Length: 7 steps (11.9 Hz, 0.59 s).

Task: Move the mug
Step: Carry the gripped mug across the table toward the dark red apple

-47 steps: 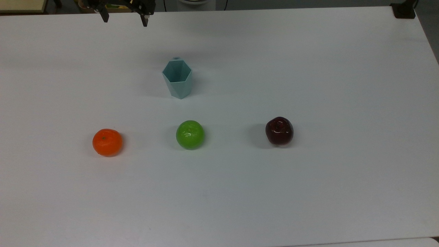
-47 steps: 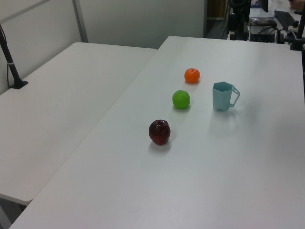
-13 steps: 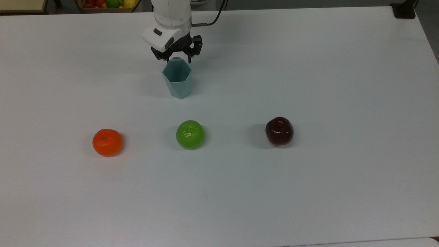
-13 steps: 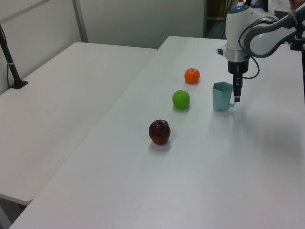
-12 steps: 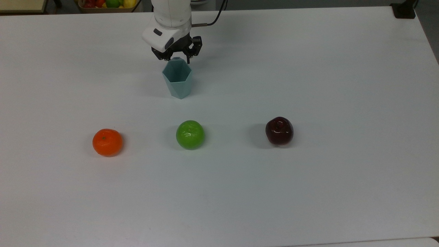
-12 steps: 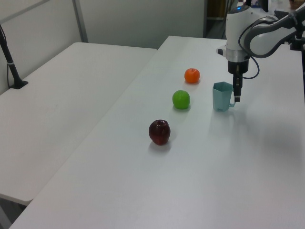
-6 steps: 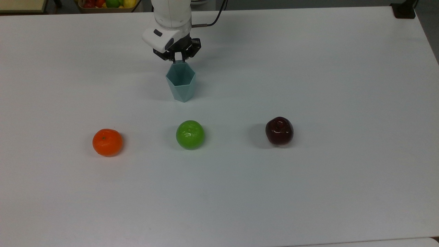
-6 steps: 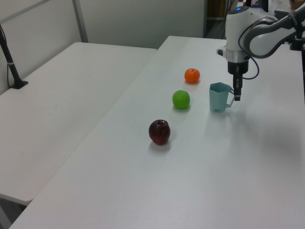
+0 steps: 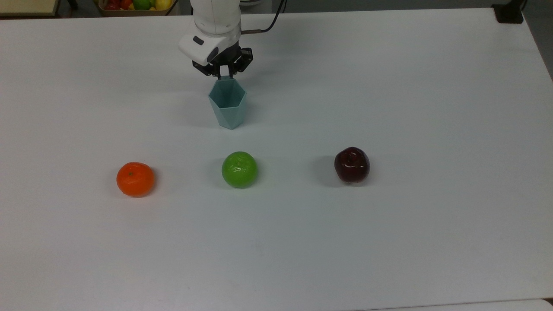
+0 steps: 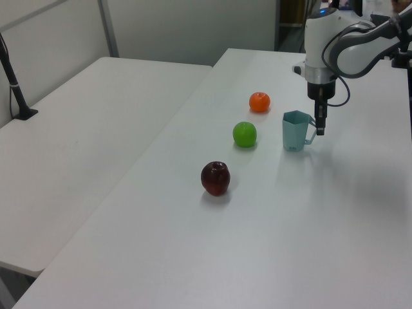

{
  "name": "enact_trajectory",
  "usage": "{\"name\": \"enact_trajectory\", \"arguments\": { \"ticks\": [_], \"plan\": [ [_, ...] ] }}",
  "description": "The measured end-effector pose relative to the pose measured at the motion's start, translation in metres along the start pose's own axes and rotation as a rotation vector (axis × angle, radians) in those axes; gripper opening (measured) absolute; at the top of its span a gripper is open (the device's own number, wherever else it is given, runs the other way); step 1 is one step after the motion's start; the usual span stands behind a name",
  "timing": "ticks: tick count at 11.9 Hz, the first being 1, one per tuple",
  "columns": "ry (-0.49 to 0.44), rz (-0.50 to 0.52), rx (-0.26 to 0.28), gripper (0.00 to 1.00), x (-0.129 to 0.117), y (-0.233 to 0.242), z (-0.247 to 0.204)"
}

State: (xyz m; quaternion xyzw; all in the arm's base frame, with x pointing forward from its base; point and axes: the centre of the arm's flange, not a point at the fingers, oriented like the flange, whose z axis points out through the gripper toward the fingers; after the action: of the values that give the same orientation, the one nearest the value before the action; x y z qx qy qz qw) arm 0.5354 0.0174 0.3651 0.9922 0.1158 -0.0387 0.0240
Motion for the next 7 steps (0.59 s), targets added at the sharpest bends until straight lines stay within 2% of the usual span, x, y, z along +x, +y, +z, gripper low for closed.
{"name": "enact_trajectory", "arguments": {
  "ticks": [4,6,7],
  "plan": [
    [0.101,-0.014,-0.008,0.23,0.006,0.005,-0.051],
    [0.113,-0.117,-0.003,0.23,0.013,-0.001,-0.085],
    [0.097,-0.21,0.035,0.23,0.016,-0.014,-0.104]
  ]
}}
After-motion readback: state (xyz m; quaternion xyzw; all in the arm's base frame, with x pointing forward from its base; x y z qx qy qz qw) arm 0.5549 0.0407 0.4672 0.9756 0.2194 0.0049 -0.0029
